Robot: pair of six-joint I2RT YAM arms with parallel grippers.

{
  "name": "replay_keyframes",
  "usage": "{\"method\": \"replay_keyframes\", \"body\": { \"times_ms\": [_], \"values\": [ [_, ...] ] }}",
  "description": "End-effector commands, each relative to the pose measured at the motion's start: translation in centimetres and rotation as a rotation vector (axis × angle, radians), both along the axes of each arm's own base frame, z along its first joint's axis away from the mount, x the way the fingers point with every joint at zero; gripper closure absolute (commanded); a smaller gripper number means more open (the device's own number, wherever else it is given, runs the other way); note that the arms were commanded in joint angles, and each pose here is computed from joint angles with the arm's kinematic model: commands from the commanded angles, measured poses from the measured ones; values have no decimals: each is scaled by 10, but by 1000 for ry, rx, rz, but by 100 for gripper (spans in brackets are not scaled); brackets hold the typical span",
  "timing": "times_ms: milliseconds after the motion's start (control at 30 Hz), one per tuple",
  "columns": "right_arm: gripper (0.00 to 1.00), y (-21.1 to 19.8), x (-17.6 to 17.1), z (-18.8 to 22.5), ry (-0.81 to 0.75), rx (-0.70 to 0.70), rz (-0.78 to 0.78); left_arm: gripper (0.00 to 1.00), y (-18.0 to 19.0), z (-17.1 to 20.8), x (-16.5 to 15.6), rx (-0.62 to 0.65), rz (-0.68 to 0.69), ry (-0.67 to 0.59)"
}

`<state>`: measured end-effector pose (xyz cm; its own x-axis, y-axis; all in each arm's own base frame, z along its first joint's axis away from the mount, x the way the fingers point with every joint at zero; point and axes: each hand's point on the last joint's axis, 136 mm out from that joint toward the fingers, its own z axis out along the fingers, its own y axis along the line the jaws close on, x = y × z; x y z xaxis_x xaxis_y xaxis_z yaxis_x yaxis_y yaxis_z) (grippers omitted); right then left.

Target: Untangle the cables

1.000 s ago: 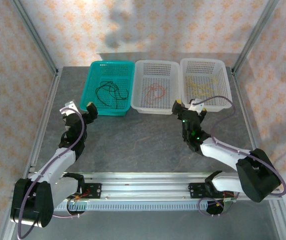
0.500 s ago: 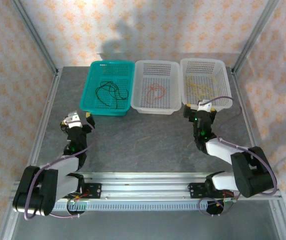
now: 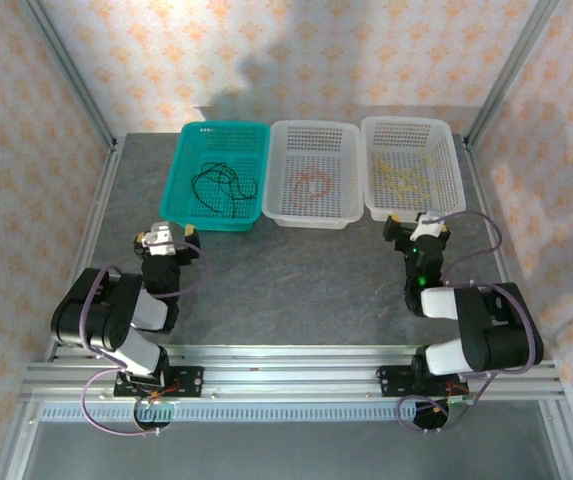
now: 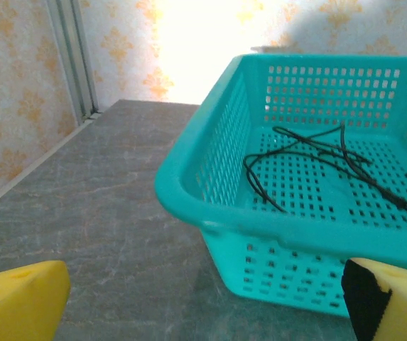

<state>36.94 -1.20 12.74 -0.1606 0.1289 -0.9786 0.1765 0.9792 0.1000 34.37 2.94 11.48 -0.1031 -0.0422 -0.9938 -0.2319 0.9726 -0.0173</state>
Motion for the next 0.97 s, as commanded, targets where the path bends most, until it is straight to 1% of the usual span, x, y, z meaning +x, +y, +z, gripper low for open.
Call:
{"method": "replay_keyframes", "body": {
  "times_ms": [0,67,133,200,267,933],
  "values": [
    [0,-1,-3,7,-83,22,16,0,-1,31,5,2,-19,-115],
    [0,-1,-2,3,-92,25,12,0,1,30,14,4,-3,-103],
    [0,-4,4,-4,-41,31,-1,0,9,17,27,-34,20,-17],
    [0,-5,5,-4,-45,41,-3,0,13,20,26,-55,11,-45],
    [0,-5,5,-3,-51,40,-2,0,13,18,27,-54,10,-31],
    [0,-5,4,-3,-48,39,-1,0,10,19,27,-44,1,-35]
  ]
}}
